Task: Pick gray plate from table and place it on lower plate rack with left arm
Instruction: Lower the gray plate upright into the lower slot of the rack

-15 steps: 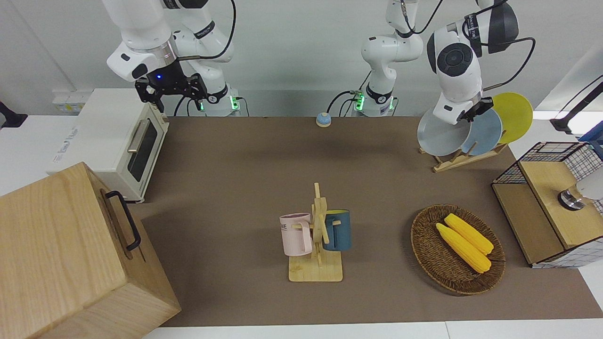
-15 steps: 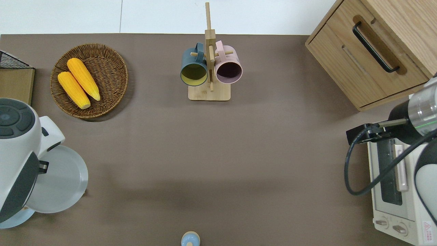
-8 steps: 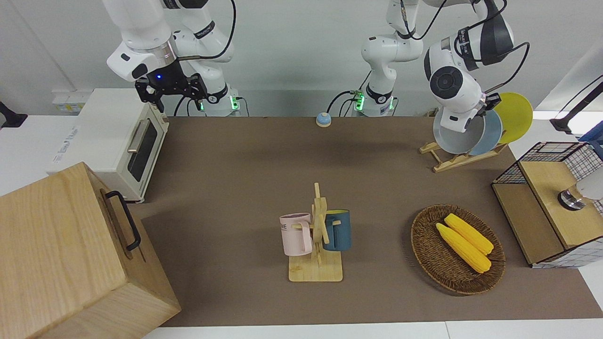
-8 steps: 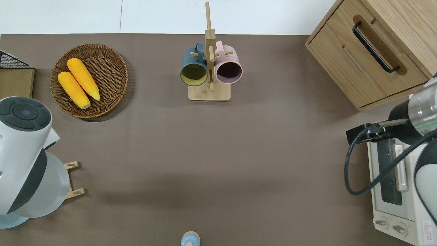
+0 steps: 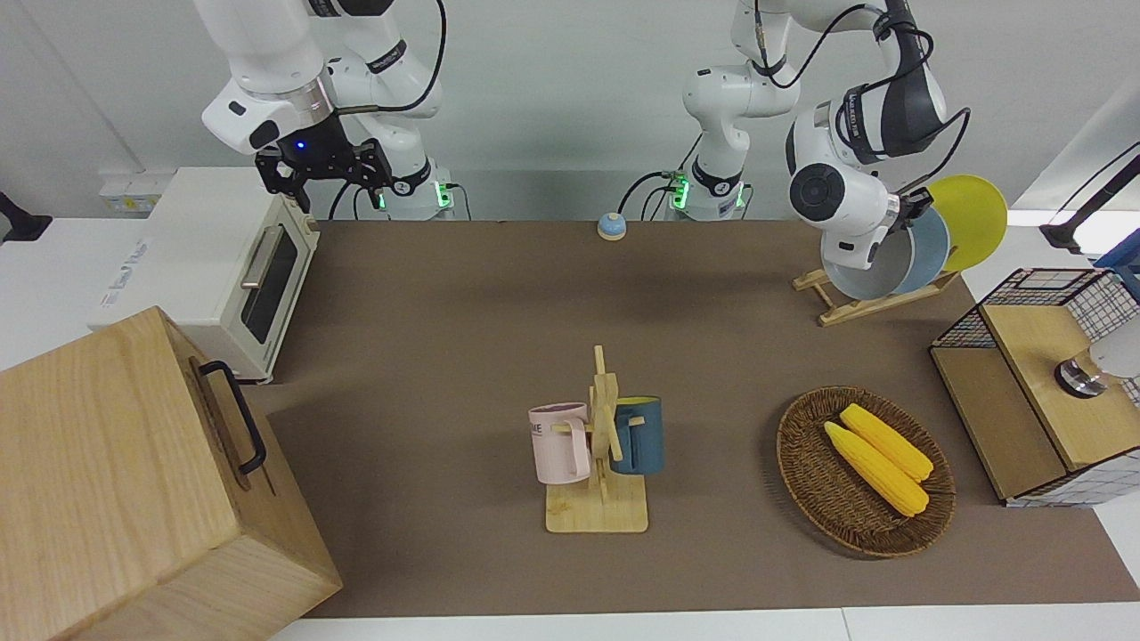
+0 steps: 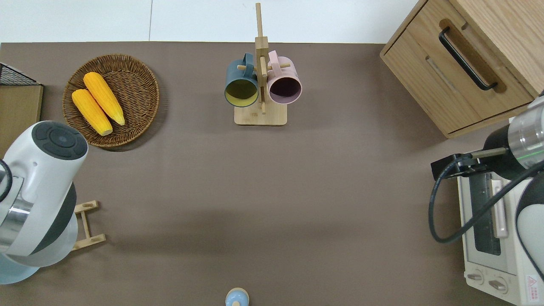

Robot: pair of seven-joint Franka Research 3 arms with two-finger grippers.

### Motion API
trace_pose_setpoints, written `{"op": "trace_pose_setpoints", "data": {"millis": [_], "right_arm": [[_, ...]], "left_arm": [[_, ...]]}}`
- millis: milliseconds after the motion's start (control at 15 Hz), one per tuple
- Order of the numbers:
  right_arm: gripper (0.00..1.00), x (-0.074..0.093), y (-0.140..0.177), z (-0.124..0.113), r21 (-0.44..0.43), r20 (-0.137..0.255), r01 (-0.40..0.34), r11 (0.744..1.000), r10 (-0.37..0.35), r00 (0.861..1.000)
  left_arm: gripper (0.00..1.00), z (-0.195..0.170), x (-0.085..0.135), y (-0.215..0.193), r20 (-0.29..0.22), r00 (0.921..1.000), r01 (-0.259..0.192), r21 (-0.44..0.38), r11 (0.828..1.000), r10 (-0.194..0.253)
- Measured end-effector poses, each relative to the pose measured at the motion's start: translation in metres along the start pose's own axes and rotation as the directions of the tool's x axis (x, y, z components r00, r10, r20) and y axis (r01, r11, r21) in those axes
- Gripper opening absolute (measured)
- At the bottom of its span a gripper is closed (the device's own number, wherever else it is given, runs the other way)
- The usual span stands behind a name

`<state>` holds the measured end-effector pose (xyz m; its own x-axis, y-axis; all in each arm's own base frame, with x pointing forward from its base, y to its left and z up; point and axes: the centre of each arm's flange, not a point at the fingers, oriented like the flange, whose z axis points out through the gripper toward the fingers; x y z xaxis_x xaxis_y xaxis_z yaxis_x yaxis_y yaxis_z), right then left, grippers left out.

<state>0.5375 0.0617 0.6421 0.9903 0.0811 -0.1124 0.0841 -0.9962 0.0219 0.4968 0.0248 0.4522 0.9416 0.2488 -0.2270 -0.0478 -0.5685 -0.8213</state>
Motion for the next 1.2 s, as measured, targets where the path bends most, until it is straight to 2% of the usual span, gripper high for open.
{"op": "trace_pose_setpoints", "data": {"millis": [400, 667, 733, 867, 933, 1200], "right_arm": [[0.99, 0.000, 0.000, 0.000, 0.000, 0.000, 0.000, 1.000, 0.000, 1.000], [0.99, 0.000, 0.000, 0.000, 0.000, 0.000, 0.000, 1.000, 0.000, 1.000], [0.99, 0.000, 0.000, 0.000, 0.000, 0.000, 0.000, 1.000, 0.000, 1.000], [0.99, 0.000, 0.000, 0.000, 0.000, 0.000, 0.000, 1.000, 0.000, 1.000], [0.99, 0.000, 0.000, 0.000, 0.000, 0.000, 0.000, 1.000, 0.000, 1.000], [0.99, 0.000, 0.000, 0.000, 0.000, 0.000, 0.000, 1.000, 0.000, 1.000]], "left_arm": [[0.03, 0.016, 0.006, 0.047, 0.031, 0.9995, 0.003, 0.041, 0.999, -0.004], [0.05, 0.022, 0.011, 0.059, 0.045, 0.9990, -0.009, 0.049, 0.999, 0.007], [0.14, 0.022, 0.011, 0.060, 0.045, 0.9990, -0.010, 0.049, 0.999, 0.007], [0.16, 0.022, 0.011, 0.060, 0.045, 0.9989, -0.011, 0.049, 0.999, 0.009], [0.22, 0.022, 0.011, 0.060, 0.045, 0.9989, -0.012, 0.049, 0.999, 0.010], [0.63, 0.022, 0.011, 0.060, 0.046, 0.9989, -0.015, 0.049, 0.999, 0.013]]}}
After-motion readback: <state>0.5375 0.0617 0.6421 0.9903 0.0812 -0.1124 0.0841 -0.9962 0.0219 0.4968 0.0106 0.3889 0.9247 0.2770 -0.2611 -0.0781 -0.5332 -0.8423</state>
